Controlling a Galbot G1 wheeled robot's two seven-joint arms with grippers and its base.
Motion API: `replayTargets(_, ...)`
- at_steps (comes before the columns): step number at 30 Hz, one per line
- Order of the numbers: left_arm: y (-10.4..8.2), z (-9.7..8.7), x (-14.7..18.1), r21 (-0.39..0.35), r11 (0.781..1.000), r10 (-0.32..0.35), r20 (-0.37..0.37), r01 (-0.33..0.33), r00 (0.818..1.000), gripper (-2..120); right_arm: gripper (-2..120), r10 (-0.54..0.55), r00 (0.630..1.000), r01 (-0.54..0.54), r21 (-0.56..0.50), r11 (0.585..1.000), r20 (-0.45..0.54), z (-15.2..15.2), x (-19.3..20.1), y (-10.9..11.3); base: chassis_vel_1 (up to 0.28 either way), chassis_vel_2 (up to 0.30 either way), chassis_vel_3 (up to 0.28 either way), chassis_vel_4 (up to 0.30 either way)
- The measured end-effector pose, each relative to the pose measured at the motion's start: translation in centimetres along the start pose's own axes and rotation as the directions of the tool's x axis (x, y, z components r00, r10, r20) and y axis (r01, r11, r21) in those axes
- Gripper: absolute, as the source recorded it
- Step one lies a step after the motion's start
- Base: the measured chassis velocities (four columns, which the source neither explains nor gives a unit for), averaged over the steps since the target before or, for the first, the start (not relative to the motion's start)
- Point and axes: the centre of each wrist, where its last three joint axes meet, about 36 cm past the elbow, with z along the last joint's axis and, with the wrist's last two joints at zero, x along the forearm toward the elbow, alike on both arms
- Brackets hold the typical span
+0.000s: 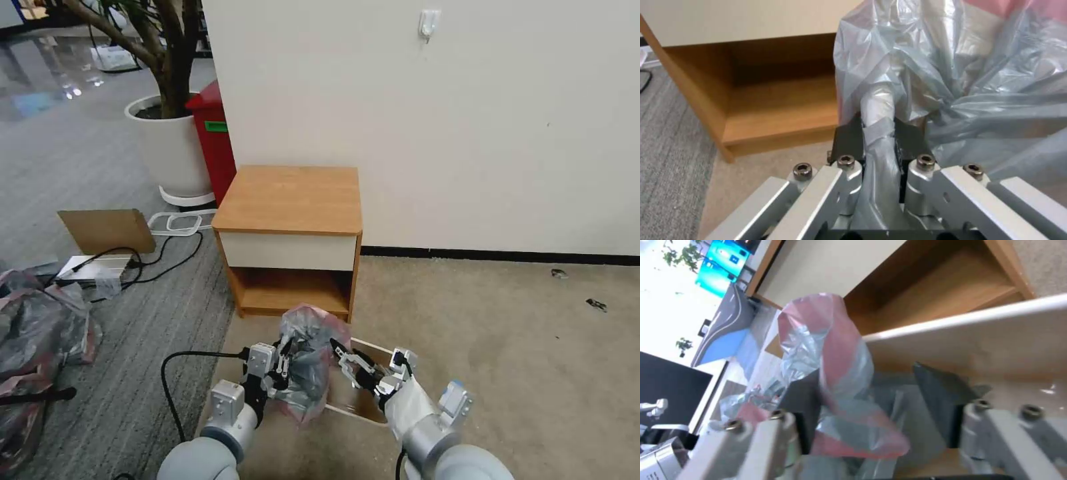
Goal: Pick up the garbage bag from the table and place it over the trash can.
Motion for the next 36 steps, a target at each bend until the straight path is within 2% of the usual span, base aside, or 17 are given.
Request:
replayTargets(2,0.0,0.0,0.0,0.0,1.0,-0.001,0.001,0.001,1.0,9,51,-0.001,1.0,0.001,0.0,1.0,-0.002,0.0,0.0,0.0,0.0,0.0,0.0,0.0)
replayTargets(5,0.1,0.0,-0.1,0.006,1.0,-0.006,0.001,0.006,1.0,9,34,-0.001,1.0,0.001,0.005,1.0,-0.004,-0.1,0.0,-0.1,0.0,0.0,0.0,0.0)
replayTargets(6,0.1,0.0,-0.1,0.006,1.0,-0.006,0.001,0.006,1.0,9,34,-0.001,1.0,0.001,0.005,1.0,-0.004,-0.1,0.0,-0.1,0.0,0.0,0.0,0.0)
replayTargets(9,0.1,0.2,-0.3,0.015,1.0,-0.01,-0.001,0.01,1.0,9,21,0.006,1.0,-0.006,0.016,1.0,-0.004,-0.3,0.0,-0.3,0.0,0.0,0.0,0.0)
replayTargets(10,0.1,0.2,-0.3,0.015,1.0,-0.01,-0.001,0.01,1.0,9,21,0.006,1.0,-0.006,0.016,1.0,-0.004,-0.3,0.0,-0.3,0.0,0.0,0.0,0.0)
replayTargets(14,-0.1,0.3,-0.4,0.021,1.0,-0.009,-0.002,0.009,1.0,9,3,0.013,1.0,-0.013,0.039,0.999,0.008,-0.9,0.1,-0.6,0.0,0.0,0.0,0.0)
replayTargets(22,0.0,0.4,-0.4,0.018,1.0,-0.009,-0.004,0.009,1.0,9,0,-0.012,0.999,0.009,0.094,0.996,0.035,-2.9,0.3,-0.4,0.0,0.0,0.0,0.0)
replayTargets(25,0.1,0.4,-0.4,0.016,1.0,-0.002,-0.005,0.002,1.0,9,0,-0.058,0.997,0.052,0.128,0.99,0.05,-5.7,0.3,-0.1,0.0,0.0,0.0,0.0)
replayTargets(27,0.1,0.4,-0.4,0.016,1.0,0.002,-0.005,-0.002,1.0,9,0,-0.068,0.996,0.06,0.138,0.989,0.053,-6.4,0.1,0.0,0.0,0.0,0.0,0.0)
replayTargets(29,-0.1,0.4,-0.4,0.02,1.0,0.015,-0.002,-0.015,1.0,9,0,-0.083,0.995,0.07,0.185,0.98,0.063,-8.9,-1.0,-0.1,0.0,0.0,0.0,0.0)
replayTargets(36,-0.5,0.6,-0.3,0.035,0.998,0.049,0.01,-0.049,0.999,9,0,-0.062,0.997,0.049,0.24,0.969,0.047,-11.5,-3.0,-1.3,0.0,0.0,0.0,0.0)
